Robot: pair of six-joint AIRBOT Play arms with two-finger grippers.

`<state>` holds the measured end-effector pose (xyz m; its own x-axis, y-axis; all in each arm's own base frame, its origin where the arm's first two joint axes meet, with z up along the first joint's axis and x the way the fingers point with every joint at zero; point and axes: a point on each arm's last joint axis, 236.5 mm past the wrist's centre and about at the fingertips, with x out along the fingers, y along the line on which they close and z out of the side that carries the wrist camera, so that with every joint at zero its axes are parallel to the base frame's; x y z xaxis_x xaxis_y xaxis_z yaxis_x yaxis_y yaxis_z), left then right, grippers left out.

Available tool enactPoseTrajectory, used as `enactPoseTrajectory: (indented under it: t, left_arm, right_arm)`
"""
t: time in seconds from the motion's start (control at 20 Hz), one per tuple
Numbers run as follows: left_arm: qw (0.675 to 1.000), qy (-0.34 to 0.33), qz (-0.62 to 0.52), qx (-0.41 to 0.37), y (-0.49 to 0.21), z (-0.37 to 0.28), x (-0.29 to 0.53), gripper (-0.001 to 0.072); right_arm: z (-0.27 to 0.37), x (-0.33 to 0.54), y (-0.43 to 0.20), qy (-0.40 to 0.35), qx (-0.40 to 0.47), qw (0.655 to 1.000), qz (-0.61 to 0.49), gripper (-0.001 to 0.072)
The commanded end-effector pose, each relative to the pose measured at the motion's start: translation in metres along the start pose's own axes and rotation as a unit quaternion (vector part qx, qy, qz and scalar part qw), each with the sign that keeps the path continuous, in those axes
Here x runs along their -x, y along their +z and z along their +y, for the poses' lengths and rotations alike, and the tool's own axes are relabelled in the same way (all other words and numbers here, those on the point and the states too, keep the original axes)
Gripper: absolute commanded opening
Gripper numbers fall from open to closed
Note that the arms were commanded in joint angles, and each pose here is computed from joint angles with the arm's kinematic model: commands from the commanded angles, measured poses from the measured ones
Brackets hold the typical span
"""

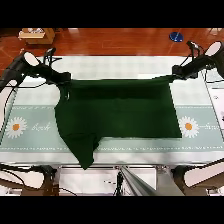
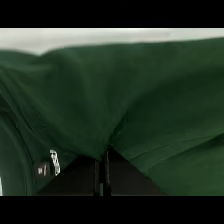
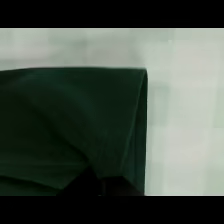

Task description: Fold the shirts.

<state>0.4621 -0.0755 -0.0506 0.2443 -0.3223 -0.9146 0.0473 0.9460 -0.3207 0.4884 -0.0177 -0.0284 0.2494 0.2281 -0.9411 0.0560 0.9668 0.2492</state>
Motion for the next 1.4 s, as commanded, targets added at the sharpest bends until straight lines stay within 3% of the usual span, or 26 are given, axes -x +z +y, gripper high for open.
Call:
enactPoseTrajectory:
  t: [0.0,0.35,0.4,0.45,0.5,0.55,0.65,0.7,0.8,0.9,1.0,1.15,1.2,1.35]
  left_arm:
    - [0.998,0.018,0.055,0.026,-0.029,0.012,-0.012,0.0027]
    - [0.999,0.020,0.038,0.033,-0.020,0.013,-0.030,0.0028]
    - [0.999,0.020,0.037,0.032,-0.019,0.013,-0.030,0.0042]
    - [0.999,0.020,0.037,0.033,-0.018,0.014,-0.026,0.0186]
    - [0.999,0.021,0.037,0.031,-0.016,0.016,-0.020,0.0377]
    - [0.999,0.022,0.031,0.016,-0.009,0.019,-0.006,0.0498]
    - [0.999,0.041,-0.006,-0.027,0.015,0.033,0.039,0.0500]
    - [0.998,0.054,-0.031,-0.022,0.026,0.042,0.068,0.0500]
    - [0.996,0.064,-0.064,0.026,0.026,0.061,0.120,0.0500]
    - [0.996,0.066,-0.036,0.057,-0.008,0.073,0.145,0.0500]
    - [0.995,0.061,0.011,0.075,-0.063,0.078,0.144,0.0500]
    - [0.995,0.009,0.065,0.070,-0.151,0.057,0.114,0.0500]
    - [0.993,-0.012,0.086,0.079,-0.181,0.048,0.102,0.0501]
    - [0.979,-0.075,0.141,0.124,-0.250,0.021,0.071,0.0502]
  right_arm:
    - [-0.006,-0.009,-0.019,-0.009,-0.017,0.999,0.030,0.0018]
    - [-0.001,-0.026,-0.027,0.011,-0.034,0.999,0.032,0.0021]
    - [0.000,-0.025,-0.025,0.013,-0.035,0.999,0.029,0.0076]
    - [0.003,-0.025,-0.027,0.018,-0.035,0.999,0.031,0.0183]
    - [0.005,-0.022,-0.029,0.025,-0.027,0.999,0.035,0.0273]
    - [0.008,-0.015,-0.033,0.030,-0.010,0.999,0.043,0.0364]
    - [0.003,0.011,-0.039,0.019,0.056,0.997,0.055,0.0372]
    - [-0.010,0.028,-0.041,-0.009,0.069,0.996,0.056,0.0414]
    - [-0.045,0.065,-0.039,-0.062,0.037,0.997,0.031,0.0415]
    - [-0.092,0.100,-0.059,-0.124,-0.021,0.991,0.039,0.0413]
    - [-0.117,0.116,-0.087,-0.133,-0.071,0.988,0.041,0.0398]
    - [-0.090,0.105,-0.115,0.001,-0.127,0.992,-0.004,0.0473]
    - [-0.080,0.099,-0.127,0.039,-0.146,0.989,-0.007,0.0537]
    - [-0.063,0.075,-0.166,0.090,-0.175,0.980,0.026,0.0538]
